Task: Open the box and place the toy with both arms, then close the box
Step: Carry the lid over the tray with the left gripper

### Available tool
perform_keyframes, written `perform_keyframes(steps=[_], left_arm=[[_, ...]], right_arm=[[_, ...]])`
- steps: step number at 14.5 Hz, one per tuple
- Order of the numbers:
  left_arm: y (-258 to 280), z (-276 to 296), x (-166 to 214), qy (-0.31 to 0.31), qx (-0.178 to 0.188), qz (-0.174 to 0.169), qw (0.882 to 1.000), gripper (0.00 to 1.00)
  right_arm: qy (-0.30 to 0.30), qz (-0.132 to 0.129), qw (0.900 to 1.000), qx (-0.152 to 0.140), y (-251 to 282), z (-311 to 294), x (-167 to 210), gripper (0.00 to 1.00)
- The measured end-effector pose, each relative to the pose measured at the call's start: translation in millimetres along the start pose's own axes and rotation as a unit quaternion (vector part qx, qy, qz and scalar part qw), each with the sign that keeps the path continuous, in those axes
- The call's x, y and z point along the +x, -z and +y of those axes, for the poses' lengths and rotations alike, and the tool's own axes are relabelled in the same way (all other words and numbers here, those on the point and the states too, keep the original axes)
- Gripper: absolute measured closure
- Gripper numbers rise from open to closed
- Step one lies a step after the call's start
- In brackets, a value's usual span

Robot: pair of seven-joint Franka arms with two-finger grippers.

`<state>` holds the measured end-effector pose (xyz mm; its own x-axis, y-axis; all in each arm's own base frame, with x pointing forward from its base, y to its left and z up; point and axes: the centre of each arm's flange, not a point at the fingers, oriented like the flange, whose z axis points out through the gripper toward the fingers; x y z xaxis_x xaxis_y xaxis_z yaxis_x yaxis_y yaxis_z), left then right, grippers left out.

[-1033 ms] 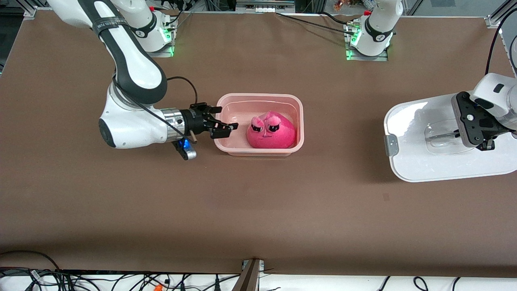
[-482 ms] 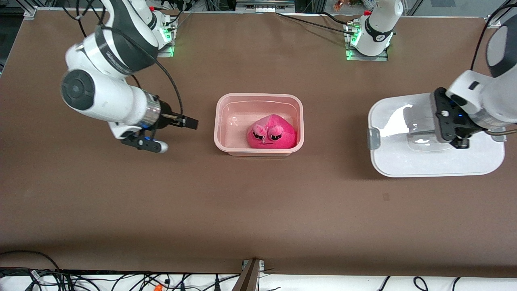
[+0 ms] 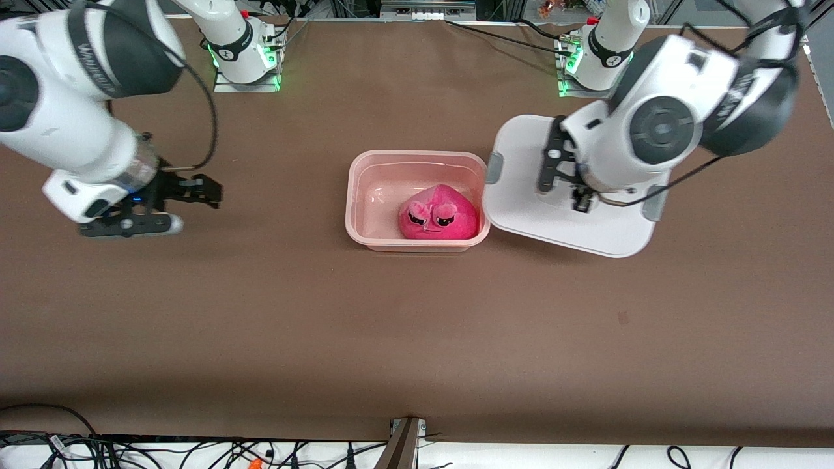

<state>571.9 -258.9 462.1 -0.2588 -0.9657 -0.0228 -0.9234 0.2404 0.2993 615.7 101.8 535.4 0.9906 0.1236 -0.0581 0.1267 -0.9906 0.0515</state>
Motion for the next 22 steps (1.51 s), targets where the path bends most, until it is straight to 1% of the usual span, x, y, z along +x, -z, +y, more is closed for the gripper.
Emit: perform_keyframes(steps=[2,3,6,7,11,14,17,22], left_arm=[[-15.8,-13.6,23.9,0.0,0.011,0.008,1.0,0.93],[-21.0,-19.3,32.6,0.004,0.019,0.013,1.0,0.93],[-23.2,-25.7,55.9,0.027,0.045,0.024,0.998,0.93],[-23.6,-25.7,64.1,0.035,0.05,0.026,0.998,0.93],[-27.5,-23.2,115.9,0.061,0.077,0.041,0.994,0.93],[-25.1,-14.8,155.2,0.074,0.094,0.066,0.991,0.93],[-25.7,-9.4,173.7,0.086,0.095,0.078,0.989,0.93],[-23.8,4.0,201.4,0.104,0.093,0.082,0.987,0.93]], right_arm=[[0.014,0.005,1.0,-0.006,4.2,37.7,-2.4,0.0],[0.019,0.013,1.0,-0.009,5.7,47.8,-3.8,0.0],[0.021,0.054,0.998,-0.02,2.4,54.5,-14.6,0.0],[0.019,0.056,0.998,-0.02,-1.4,56.6,-22.1,0.0],[0.006,0.052,0.998,-0.021,4.9,72.7,-41.9,0.0],[0.007,0.051,0.998,-0.022,8.5,82.3,-46.2,0.0],[0.008,0.049,0.999,-0.022,5.6,82.0,-46.6,0.0],[0.008,0.048,0.999,-0.022,4.8,81.8,-46.7,0.0]])
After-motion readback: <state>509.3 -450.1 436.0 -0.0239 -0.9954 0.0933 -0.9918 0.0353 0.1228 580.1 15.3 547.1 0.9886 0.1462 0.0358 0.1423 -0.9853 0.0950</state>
